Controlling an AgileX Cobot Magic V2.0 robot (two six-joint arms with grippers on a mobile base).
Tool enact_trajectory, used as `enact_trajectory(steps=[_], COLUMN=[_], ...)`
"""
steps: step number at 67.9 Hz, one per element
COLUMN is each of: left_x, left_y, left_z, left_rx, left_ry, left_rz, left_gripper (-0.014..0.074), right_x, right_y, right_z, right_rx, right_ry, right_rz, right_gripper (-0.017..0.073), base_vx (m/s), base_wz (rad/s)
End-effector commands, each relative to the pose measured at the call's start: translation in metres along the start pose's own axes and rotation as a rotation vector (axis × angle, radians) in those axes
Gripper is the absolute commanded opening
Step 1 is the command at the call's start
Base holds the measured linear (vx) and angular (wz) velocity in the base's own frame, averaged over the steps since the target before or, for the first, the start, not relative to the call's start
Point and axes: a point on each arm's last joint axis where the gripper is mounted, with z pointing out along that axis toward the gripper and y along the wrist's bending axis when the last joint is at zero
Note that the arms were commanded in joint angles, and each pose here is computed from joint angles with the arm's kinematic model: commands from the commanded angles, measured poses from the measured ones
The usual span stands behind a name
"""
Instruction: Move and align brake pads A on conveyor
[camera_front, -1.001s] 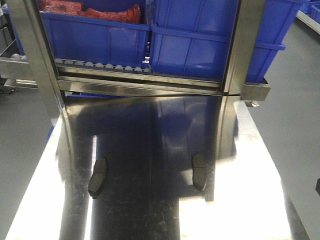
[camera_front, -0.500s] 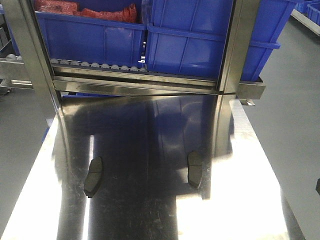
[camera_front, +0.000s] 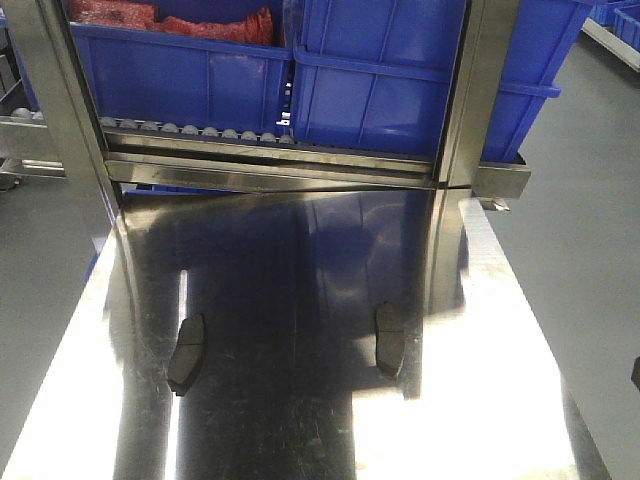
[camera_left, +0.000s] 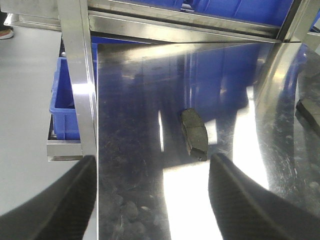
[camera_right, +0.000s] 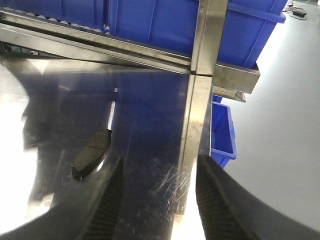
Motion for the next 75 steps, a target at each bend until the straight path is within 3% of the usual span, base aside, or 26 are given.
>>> enact_trajectory(steps=[1, 49, 75], left_x=[-0.012, -0.016, -0.066], left_y=[-0.001, -0.002, -0.005], left_z=[-0.002, -0.002, 0.062], left_rx=[0.009, 0.011, -0.024], left_ry=[-0.074, -0.099, 0.225], left_rz=[-0.006, -0.01, -0.036], left_gripper=[0.046, 0.046, 0.046], right_x=[-0.014, -0.014, -0.014], right_y=[-0.002, -0.002, -0.002], right_z=[-0.002, -0.002, -0.002], right_rx=[0.02, 0.02, 0.02], right_ry=[-0.09, -0.09, -0.09], right_rz=[-0.005, -0.005, -0.005], right_gripper=[0.0326, 0.0326, 0.0326], base_vx=[0.0, 0.0, 0.0], base_wz=[0.0, 0.0, 0.0])
